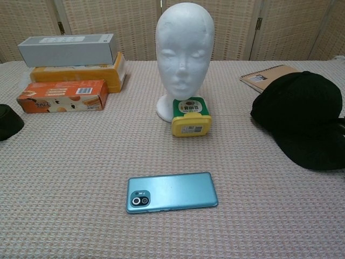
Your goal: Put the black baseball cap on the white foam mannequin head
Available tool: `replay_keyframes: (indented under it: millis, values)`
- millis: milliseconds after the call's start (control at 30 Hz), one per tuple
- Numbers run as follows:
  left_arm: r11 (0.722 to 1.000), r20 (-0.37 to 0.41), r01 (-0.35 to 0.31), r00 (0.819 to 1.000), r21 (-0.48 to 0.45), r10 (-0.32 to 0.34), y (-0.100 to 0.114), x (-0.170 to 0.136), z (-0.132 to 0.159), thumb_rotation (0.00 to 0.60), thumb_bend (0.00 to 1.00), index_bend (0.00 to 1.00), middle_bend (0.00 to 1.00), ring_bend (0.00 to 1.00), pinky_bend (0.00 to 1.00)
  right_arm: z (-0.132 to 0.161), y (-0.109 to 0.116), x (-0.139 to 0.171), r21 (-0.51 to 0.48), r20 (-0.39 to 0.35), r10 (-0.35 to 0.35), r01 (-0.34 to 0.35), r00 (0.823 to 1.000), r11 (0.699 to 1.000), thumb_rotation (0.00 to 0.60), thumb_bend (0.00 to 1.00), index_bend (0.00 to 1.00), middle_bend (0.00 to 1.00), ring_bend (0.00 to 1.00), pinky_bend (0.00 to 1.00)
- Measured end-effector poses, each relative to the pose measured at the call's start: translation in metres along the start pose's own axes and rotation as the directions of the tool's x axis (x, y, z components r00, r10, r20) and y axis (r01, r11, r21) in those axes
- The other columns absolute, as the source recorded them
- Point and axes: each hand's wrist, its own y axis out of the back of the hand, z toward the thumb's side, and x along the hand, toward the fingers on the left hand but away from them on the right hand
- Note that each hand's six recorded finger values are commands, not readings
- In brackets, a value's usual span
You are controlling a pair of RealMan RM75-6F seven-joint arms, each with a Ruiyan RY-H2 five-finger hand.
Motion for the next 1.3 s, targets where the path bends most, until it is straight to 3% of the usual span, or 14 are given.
replay_keyframes:
  millis: [700, 1033, 1300]
  values:
    - [0.999, 0.03, 0.037, 0.999, -0.027, -0.036, -0.001, -0.002, 0.002, 0.6, 0.26, 0.07, 0.0, 0.0, 0.23, 0.007, -0.002, -0.019, 0.034, -0.01, -0.004, 0.004, 1.0, 0.999, 0.6, 0.41, 0.02, 0.12, 0.04, 0.04]
    - [0.999, 0.022, 0.025, 0.999, -0.038, -0.024, 0.004, -0.004, -0.002, 0.6, 0.26, 0.09, 0.0, 0.0, 0.23, 0.012, 0.005, -0.015, 0.107, -0.081, -0.018, 0.027, 0.997, 0.994, 0.6, 0.41, 0.02, 0.12, 0.06, 0.07]
    - [0.999, 0.019, 0.023, 1.0, -0.035, -0.022, 0.004, -0.005, -0.002, 0.6, 0.26, 0.1, 0.0, 0.0, 0.23, 0.005, 0.009, -0.006, 0.12, -0.084, -0.021, 0.031, 0.996, 0.992, 0.6, 0.41, 0.04, 0.19, 0.14, 0.18]
